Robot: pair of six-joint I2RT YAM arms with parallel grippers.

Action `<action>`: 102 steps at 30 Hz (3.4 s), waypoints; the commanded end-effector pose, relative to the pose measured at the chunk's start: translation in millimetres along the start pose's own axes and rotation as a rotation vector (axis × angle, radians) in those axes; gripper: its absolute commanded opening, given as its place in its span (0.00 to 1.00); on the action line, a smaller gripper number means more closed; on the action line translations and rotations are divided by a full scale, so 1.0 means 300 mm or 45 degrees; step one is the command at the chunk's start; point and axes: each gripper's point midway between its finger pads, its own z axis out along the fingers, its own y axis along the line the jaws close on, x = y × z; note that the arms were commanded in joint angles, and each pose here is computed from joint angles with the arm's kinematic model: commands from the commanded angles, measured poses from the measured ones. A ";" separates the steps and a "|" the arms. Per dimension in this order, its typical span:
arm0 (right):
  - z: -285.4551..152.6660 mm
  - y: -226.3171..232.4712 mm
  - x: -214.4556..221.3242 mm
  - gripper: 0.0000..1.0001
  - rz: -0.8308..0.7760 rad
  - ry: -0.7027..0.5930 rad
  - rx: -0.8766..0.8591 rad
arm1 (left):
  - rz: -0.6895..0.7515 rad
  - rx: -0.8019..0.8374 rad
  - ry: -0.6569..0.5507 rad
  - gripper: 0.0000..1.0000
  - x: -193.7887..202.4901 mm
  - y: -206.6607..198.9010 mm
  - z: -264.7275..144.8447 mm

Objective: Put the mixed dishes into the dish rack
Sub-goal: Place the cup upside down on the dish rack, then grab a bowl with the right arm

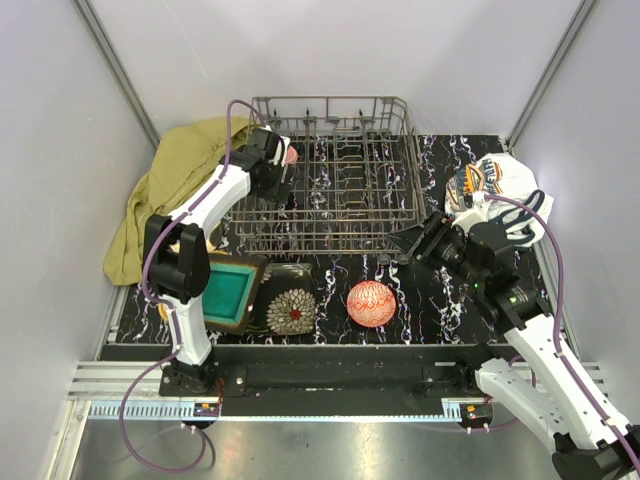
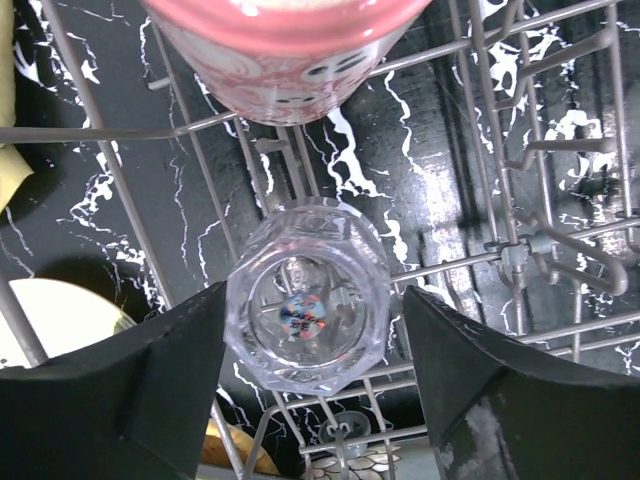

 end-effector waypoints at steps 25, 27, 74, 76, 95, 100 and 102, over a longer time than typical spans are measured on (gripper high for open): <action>-0.044 0.046 -0.041 0.68 -0.027 -0.060 -0.038 | -0.096 0.251 -0.619 0.99 -0.344 -0.040 -0.626; -0.049 0.037 -0.039 0.68 -0.034 -0.056 -0.014 | -0.114 0.296 -0.673 0.99 -0.349 -0.054 -0.703; 0.027 -0.526 0.513 0.50 0.149 0.364 0.699 | -0.254 0.674 -0.840 0.99 -0.019 -0.178 -0.986; 0.023 -0.542 0.522 0.47 0.160 0.366 0.718 | -0.254 0.666 -0.842 0.99 -0.016 -0.173 -0.985; 0.033 -0.585 0.560 0.30 0.156 0.414 0.771 | -0.281 0.659 -0.820 0.99 0.010 -0.172 -0.966; 0.033 -0.582 0.558 0.21 0.160 0.409 0.764 | -0.291 0.669 -0.829 0.99 0.004 -0.175 -0.967; 0.030 -0.583 0.561 0.13 0.160 0.413 0.764 | -0.292 0.674 -0.826 0.99 0.003 -0.177 -0.963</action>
